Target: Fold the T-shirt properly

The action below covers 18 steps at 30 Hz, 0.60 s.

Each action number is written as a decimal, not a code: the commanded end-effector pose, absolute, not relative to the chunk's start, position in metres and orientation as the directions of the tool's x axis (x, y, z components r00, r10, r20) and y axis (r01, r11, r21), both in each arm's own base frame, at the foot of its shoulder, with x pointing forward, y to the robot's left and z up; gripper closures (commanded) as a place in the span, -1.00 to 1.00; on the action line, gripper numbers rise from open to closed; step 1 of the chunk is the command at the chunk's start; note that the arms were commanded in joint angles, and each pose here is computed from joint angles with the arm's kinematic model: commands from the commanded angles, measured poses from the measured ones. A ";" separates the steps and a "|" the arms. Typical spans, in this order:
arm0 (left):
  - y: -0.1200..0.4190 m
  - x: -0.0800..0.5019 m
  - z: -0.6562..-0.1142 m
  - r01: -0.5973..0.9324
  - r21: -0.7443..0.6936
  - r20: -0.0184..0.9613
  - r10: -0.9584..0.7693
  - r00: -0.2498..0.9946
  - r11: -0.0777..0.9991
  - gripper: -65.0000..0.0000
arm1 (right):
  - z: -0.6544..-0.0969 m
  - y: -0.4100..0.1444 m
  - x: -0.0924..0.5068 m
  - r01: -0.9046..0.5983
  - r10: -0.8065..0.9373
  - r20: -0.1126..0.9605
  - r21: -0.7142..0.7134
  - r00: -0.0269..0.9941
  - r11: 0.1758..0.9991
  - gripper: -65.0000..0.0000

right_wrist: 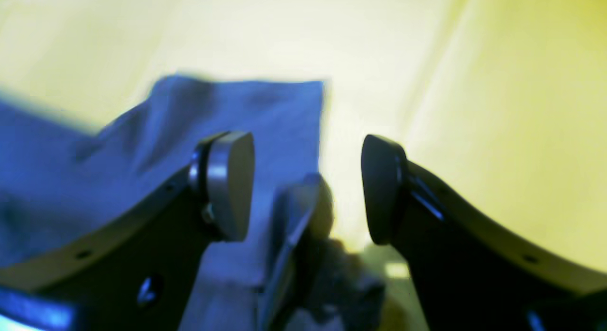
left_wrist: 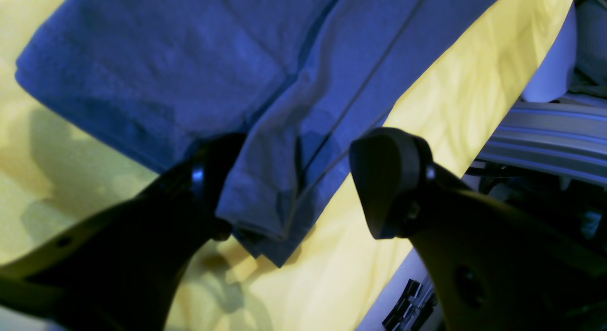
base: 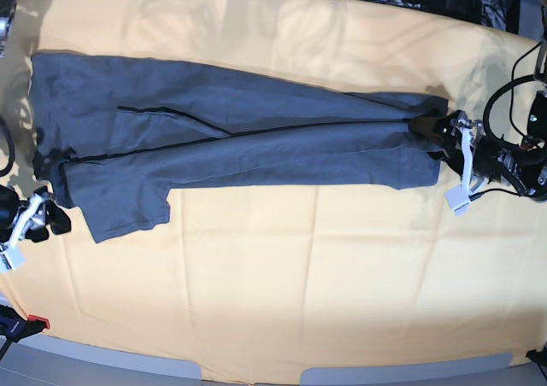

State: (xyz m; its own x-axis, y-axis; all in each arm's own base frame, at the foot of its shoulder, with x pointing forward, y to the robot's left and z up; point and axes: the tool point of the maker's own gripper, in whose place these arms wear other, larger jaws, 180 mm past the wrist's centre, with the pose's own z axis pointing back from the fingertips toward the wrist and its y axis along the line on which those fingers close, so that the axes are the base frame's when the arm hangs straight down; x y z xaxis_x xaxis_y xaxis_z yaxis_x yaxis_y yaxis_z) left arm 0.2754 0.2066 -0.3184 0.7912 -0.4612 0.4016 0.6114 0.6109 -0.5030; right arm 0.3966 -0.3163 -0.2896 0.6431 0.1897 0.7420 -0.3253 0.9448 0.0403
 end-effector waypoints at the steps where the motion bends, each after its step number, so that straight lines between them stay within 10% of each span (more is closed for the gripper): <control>1: 0.212 0.283 -0.305 0.626 -0.480 0.429 -0.458 0.779 0.615 -0.29 | -0.275 -0.322 0.407 -0.308 0.193 0.775 0.003 0.602 0.951 -0.16; 18: 0.212 0.283 -0.305 0.623 -0.481 0.427 -0.456 0.781 0.617 -0.29 | -0.349 -0.311 0.433 -0.069 -0.065 0.697 0.162 0.714 0.984 -0.16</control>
State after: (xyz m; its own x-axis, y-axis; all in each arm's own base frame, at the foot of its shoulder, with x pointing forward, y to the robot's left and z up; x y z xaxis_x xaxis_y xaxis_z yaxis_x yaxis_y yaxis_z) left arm 0.2751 0.2067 -0.3187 0.7931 -0.4608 0.3984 0.6090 0.6122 -0.5043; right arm 0.4176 -0.3003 -0.3736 0.7596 -0.0616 0.6475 -0.0721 0.9814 0.1780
